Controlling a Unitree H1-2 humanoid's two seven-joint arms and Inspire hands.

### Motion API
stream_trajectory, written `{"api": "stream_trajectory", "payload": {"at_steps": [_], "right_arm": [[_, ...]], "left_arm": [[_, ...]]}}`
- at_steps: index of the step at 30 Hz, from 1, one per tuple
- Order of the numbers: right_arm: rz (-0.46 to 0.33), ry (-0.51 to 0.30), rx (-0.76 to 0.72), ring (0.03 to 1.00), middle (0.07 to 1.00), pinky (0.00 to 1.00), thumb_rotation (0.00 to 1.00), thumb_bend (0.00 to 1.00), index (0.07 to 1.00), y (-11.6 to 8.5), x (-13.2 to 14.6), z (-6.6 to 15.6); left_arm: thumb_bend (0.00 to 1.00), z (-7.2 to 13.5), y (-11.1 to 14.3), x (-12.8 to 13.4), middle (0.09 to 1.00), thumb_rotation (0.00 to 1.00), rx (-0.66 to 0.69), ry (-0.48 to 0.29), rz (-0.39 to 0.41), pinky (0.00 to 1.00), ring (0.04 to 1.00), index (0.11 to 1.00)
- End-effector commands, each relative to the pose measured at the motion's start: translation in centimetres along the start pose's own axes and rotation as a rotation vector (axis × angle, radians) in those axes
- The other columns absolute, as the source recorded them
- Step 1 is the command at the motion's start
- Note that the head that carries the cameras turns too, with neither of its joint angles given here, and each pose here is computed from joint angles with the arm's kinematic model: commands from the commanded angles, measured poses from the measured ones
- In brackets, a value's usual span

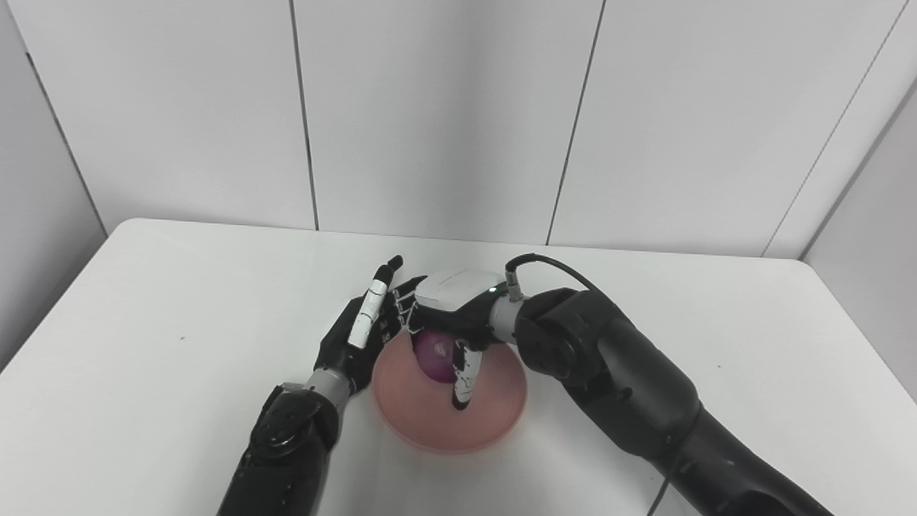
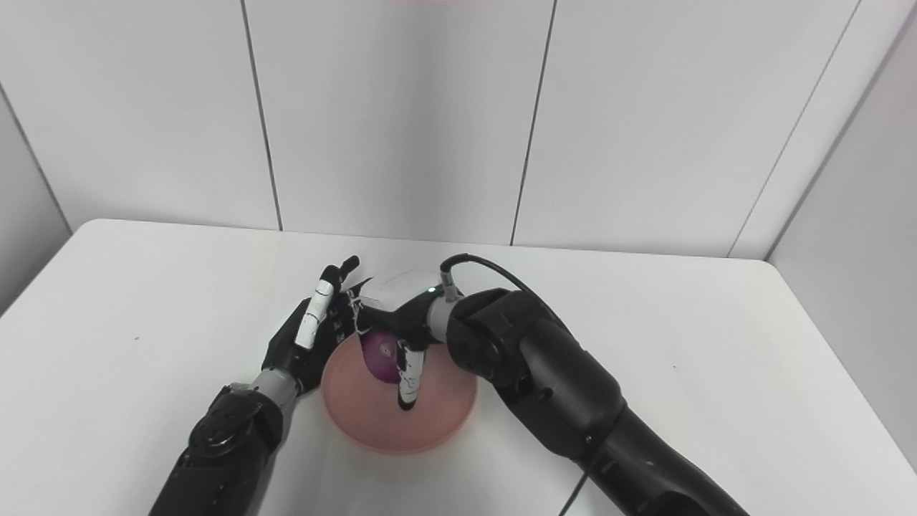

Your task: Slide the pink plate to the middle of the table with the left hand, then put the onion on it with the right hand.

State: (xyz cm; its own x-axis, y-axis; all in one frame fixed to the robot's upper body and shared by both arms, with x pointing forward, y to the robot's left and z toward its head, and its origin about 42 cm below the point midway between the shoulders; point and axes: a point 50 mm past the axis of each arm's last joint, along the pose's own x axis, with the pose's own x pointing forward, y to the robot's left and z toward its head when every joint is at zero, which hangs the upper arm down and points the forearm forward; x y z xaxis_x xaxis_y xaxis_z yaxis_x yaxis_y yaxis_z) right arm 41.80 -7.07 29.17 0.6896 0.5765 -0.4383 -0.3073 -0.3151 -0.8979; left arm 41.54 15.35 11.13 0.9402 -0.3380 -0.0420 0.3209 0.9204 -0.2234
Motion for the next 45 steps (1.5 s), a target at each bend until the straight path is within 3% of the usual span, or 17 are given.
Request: {"api": "stream_trajectory", "payload": {"at_steps": [1, 11, 30, 32, 33, 45], "right_arm": [[-0.053, -0.001, -0.030, 0.503, 0.561, 0.43, 0.15, 0.52, 0.493, -1.9, -1.0, 0.2], [-0.008, 0.033, -0.036, 0.525, 0.612, 0.44, 0.15, 0.52, 0.495, -0.3, -0.6, -0.5], [-0.005, 0.003, -0.038, 0.507, 0.581, 0.44, 0.16, 0.52, 0.496, 1.1, 0.1, -0.5], [-0.010, -0.001, -0.047, 0.538, 0.605, 0.47, 0.30, 0.78, 0.630, 1.1, 0.1, -0.4], [-0.010, -0.003, -0.054, 0.550, 0.614, 0.48, 0.34, 0.81, 0.643, 1.0, 0.1, -0.3], [-0.047, -0.009, -0.064, 0.630, 0.715, 0.52, 0.52, 0.96, 0.715, 0.1, -0.7, -0.4]], "left_arm": [[0.74, -5.2, 0.2, -2.0, 0.842, 0.88, -0.049, 0.208, 0.043, 0.82, 0.831, 0.982], [0.73, -5.1, 0.4, -2.1, 0.836, 0.89, -0.041, 0.209, 0.048, 0.81, 0.831, 0.978], [0.75, -4.9, 0.4, -2.1, 0.841, 0.88, -0.033, 0.209, 0.042, 0.82, 0.829, 0.975], [0.75, -5.0, 0.4, -2.1, 0.834, 0.88, -0.030, 0.208, 0.040, 0.82, 0.823, 0.971], [0.75, -5.1, 0.4, -2.1, 0.830, 0.88, -0.029, 0.208, 0.039, 0.81, 0.818, 0.969], [0.73, -5.0, 0.4, -2.0, 0.822, 0.89, -0.038, 0.207, 0.036, 0.81, 0.813, 0.977]]}}
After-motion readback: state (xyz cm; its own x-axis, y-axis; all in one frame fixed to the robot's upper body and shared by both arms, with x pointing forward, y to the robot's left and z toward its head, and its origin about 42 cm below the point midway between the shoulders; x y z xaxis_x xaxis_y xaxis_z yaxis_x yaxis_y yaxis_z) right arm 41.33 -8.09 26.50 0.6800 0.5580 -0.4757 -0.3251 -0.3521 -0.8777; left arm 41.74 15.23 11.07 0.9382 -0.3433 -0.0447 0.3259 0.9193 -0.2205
